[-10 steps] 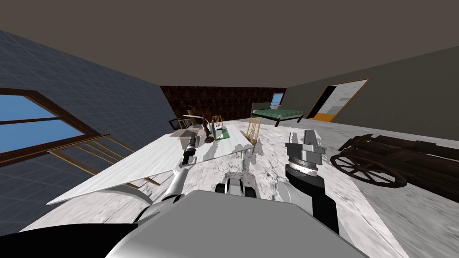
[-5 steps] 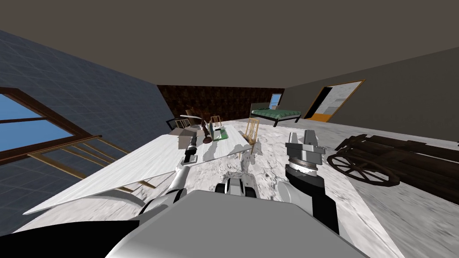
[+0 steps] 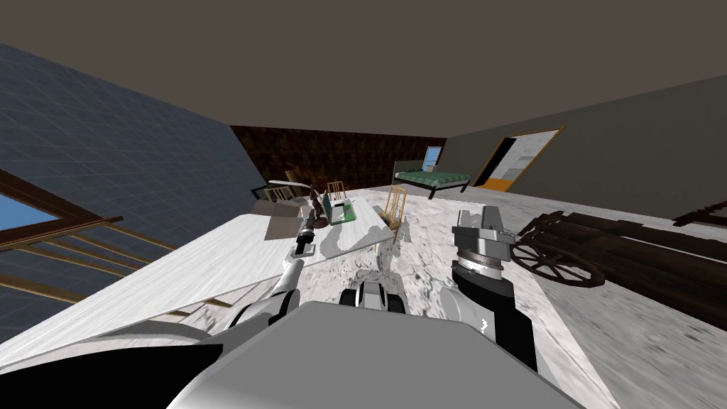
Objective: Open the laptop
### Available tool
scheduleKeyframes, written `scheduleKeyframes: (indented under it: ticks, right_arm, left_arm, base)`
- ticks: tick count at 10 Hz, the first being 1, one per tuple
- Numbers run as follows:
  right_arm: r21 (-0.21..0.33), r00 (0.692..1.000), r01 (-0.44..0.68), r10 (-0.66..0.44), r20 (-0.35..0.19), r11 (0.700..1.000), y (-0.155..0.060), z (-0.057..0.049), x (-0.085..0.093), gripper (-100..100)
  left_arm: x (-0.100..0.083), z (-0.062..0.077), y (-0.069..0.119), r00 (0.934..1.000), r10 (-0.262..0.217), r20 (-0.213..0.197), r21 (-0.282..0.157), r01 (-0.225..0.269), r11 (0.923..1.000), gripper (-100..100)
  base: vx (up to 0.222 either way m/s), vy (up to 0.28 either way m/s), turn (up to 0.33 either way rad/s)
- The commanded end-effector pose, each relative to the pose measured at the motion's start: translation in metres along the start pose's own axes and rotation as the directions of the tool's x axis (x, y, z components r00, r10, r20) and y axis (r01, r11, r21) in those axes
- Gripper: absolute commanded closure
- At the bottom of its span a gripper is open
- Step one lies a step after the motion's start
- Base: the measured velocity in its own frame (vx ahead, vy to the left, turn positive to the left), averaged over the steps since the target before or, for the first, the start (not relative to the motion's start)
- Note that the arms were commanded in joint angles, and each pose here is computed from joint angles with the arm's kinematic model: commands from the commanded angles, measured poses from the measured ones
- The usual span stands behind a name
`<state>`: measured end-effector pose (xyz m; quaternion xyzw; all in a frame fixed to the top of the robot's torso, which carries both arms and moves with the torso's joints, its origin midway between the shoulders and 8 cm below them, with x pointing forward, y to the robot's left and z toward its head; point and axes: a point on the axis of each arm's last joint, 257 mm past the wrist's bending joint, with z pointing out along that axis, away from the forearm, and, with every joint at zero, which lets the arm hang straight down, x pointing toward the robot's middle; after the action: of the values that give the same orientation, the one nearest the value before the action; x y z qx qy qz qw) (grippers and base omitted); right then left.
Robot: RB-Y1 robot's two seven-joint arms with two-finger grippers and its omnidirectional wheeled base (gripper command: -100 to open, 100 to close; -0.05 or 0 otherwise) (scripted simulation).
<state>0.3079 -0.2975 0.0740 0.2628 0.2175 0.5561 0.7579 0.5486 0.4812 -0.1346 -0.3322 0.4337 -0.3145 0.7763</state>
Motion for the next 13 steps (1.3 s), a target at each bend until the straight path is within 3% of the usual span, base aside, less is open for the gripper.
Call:
scheduleKeyframes:
  ticks: [1,5,6,7,10,13]
  right_arm:
    - [0.000,1.000,0.000,0.000,0.000,1.000,0.000,0.000,0.000,0]
    - [0.000,1.000,0.000,0.000,0.000,1.000,0.000,0.000,0.000,0]
    - [0.000,1.000,0.000,0.000,0.000,1.000,0.000,0.000,0.000,0]
    - [0.000,1.000,0.000,0.000,0.000,1.000,0.000,0.000,0.000,0]
    - [0.000,1.000,0.000,0.000,0.000,1.000,0.000,0.000,0.000,0]
    - [0.000,1.000,0.000,0.000,0.000,1.000,0.000,0.000,0.000,0]
  left_arm:
    - [0.007,0.005,0.005,0.9998,0.016,-0.009,-0.008,-0.016,0.9998,-100]
    - [0.013,0.019,0.008,0.9984,0.053,-0.021,-0.015,-0.053,0.9985,-100]
    - [0.012,0.017,0.007,0.9988,0.046,-0.019,-0.013,-0.046,0.9988,-100]
    - [0.036,0.023,-0.008,0.9978,0.027,-0.060,0.012,-0.026,0.9996,-100]
    - [0.071,0.030,-0.031,0.9926,-0.002,-0.122,0.050,0.008,0.9987,-100]
    - [0.105,0.034,-0.056,0.9827,-0.026,-0.184,0.085,0.042,0.9954,-100]
  base:
    - [0.037,-0.034,-0.024]
    - [0.046,-0.054,-0.050]
    - [0.022,-0.030,-0.009]
    - [0.069,-0.013,0.396]
    - [0.111,-0.021,0.287]
    - [0.083,-0.025,0.264]
